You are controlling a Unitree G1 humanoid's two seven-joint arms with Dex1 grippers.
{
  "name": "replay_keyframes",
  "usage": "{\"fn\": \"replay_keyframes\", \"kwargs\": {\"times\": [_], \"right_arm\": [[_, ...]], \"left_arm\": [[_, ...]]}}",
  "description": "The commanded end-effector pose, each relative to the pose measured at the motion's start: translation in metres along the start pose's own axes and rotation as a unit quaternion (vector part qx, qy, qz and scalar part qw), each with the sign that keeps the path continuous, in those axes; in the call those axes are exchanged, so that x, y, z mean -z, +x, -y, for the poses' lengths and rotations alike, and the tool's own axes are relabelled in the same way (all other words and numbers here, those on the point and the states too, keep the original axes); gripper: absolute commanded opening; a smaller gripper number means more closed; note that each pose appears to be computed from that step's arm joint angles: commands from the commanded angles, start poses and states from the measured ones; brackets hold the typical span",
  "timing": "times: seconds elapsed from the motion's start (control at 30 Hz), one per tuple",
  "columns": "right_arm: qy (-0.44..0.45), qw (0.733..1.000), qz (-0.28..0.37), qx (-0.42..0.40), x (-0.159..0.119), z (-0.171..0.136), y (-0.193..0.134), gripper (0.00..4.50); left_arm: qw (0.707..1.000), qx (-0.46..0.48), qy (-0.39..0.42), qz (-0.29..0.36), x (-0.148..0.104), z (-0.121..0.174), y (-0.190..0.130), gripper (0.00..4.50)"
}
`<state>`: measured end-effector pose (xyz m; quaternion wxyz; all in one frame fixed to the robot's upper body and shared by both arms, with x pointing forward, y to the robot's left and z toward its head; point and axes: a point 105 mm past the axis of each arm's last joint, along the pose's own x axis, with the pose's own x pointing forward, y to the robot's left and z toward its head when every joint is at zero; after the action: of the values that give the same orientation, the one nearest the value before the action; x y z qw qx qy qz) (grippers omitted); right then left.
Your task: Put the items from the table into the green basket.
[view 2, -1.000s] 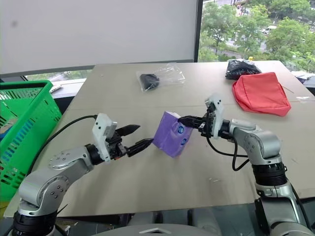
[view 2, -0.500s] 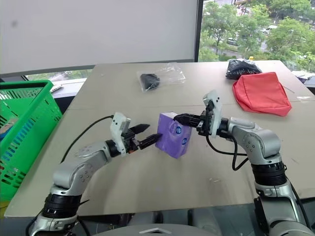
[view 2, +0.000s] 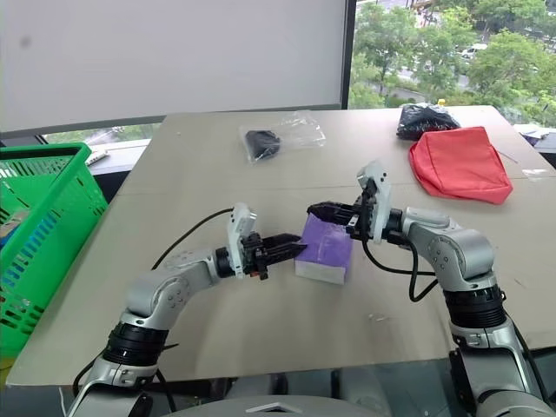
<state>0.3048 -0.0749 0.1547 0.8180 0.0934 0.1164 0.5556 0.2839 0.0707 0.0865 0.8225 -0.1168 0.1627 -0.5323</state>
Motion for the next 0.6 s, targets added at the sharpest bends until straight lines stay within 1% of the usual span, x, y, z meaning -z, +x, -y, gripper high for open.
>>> {"fn": "replay_keyframes", "kwargs": {"times": [0.03, 0.13, 0.27, 0.33, 0.37, 0.43, 0.47, 0.53, 0.57, 0.6], "right_arm": [[-0.018, 1.000, 0.014, -0.001, -0.009, -0.003, -0.001, 0.00], [-0.021, 1.000, 0.021, 0.004, -0.011, -0.001, -0.002, 0.00], [-0.030, 0.999, 0.035, 0.011, -0.020, 0.002, -0.006, 0.00], [-0.051, 0.998, 0.029, 0.017, -0.021, 0.004, -0.014, 0.00], [-0.061, 0.998, 0.020, 0.026, -0.020, 0.008, -0.020, 0.29], [-0.082, 0.996, 0.000, 0.035, -0.018, 0.012, -0.036, 0.96], [-0.092, 0.995, -0.008, 0.043, -0.018, 0.015, -0.043, 1.39], [-0.120, 0.990, -0.021, 0.071, -0.019, 0.024, -0.059, 2.41], [-0.128, 0.989, -0.027, 0.075, -0.019, 0.025, -0.065, 3.00], [-0.129, 0.989, -0.034, 0.064, -0.018, 0.020, -0.073, 3.42]], "left_arm": [[1.000, -0.012, 0.019, -0.020, 0.004, -0.003, 0.005, 0.08], [0.998, -0.036, 0.015, -0.039, 0.013, -0.008, 0.007, 0.08], [0.996, -0.086, 0.010, -0.033, 0.012, -0.022, 0.010, 0.08], [0.994, -0.101, 0.014, -0.036, 0.013, -0.026, 0.011, 0.08], [0.993, -0.105, 0.020, -0.039, 0.014, -0.025, 0.011, 0.30], [0.993, -0.110, 0.038, -0.035, 0.010, -0.023, 0.011, 0.92], [0.992, -0.112, 0.043, -0.025, 0.004, -0.020, 0.011, 1.31], [0.992, -0.110, 0.056, 0.010, -0.014, -0.011, 0.009, 2.28], [0.992, -0.108, 0.059, 0.024, -0.021, -0.007, 0.007, 2.35], [0.992, -0.108, 0.061, 0.039, -0.030, -0.002, 0.005, 2.35]]}}
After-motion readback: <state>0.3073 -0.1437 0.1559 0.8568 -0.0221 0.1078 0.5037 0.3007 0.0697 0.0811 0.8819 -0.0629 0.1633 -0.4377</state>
